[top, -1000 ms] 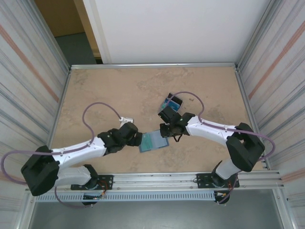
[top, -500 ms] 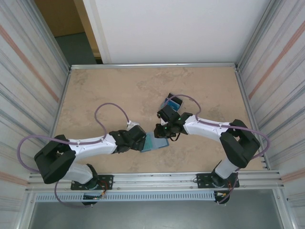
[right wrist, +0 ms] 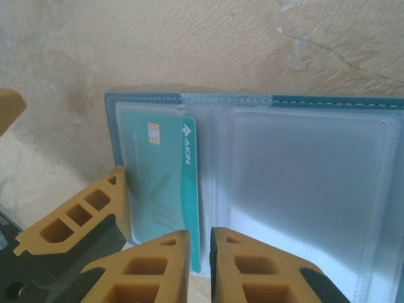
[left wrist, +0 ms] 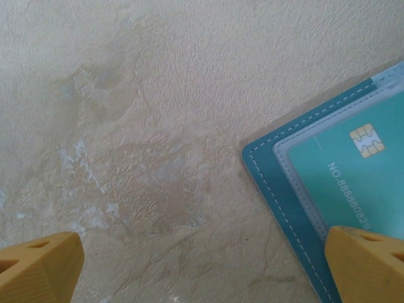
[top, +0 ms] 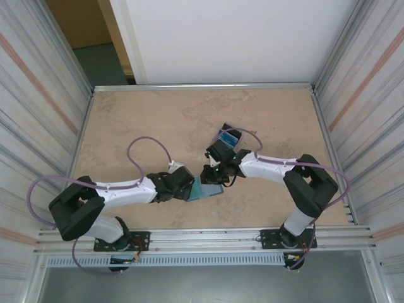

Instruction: Take the credit cards out of the card holder

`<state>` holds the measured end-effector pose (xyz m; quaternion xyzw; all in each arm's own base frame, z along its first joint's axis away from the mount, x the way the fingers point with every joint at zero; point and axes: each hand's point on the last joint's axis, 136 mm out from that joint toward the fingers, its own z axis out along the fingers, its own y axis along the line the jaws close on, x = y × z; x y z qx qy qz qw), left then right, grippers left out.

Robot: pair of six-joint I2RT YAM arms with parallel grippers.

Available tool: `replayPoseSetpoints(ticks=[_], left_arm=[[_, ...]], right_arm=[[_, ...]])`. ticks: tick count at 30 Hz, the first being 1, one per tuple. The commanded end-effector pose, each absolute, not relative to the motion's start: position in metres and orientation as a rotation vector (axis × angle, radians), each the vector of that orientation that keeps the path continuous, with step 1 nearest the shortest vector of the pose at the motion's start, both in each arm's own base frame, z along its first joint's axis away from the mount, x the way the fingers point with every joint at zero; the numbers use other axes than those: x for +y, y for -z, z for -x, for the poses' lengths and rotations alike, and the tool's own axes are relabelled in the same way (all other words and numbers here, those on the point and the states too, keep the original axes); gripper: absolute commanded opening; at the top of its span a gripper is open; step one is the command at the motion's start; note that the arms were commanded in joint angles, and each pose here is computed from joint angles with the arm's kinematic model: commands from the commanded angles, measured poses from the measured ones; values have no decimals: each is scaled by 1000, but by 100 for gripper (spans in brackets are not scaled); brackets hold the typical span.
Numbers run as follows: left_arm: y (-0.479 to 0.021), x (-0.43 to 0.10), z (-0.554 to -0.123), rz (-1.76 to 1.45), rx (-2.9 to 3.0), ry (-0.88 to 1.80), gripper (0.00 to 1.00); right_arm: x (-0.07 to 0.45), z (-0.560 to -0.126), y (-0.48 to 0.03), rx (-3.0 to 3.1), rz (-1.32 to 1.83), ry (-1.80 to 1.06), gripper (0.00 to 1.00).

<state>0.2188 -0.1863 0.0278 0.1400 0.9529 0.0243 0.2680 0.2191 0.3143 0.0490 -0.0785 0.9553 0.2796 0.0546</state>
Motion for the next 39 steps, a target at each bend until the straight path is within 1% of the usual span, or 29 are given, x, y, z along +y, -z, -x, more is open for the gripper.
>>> replayPoseSetpoints(ticks=[1, 11, 30, 39], left_arm=[[-25, -183, -220, -374, 2575, -119, 99], [-20, -178, -216, -378, 2593, -145, 99], [-19, -178, -216, -377, 2596, -148, 99], [-18, -178, -215, -379, 2600, -149, 99]], right_arm=[[327, -219, -53, 2906, 235, -904, 16], [335, -216, -45, 2927, 213, -987, 17], [324, -215, -21, 2980, 164, -931, 18], [333, -214, -19, 2971, 150, -1038, 14]])
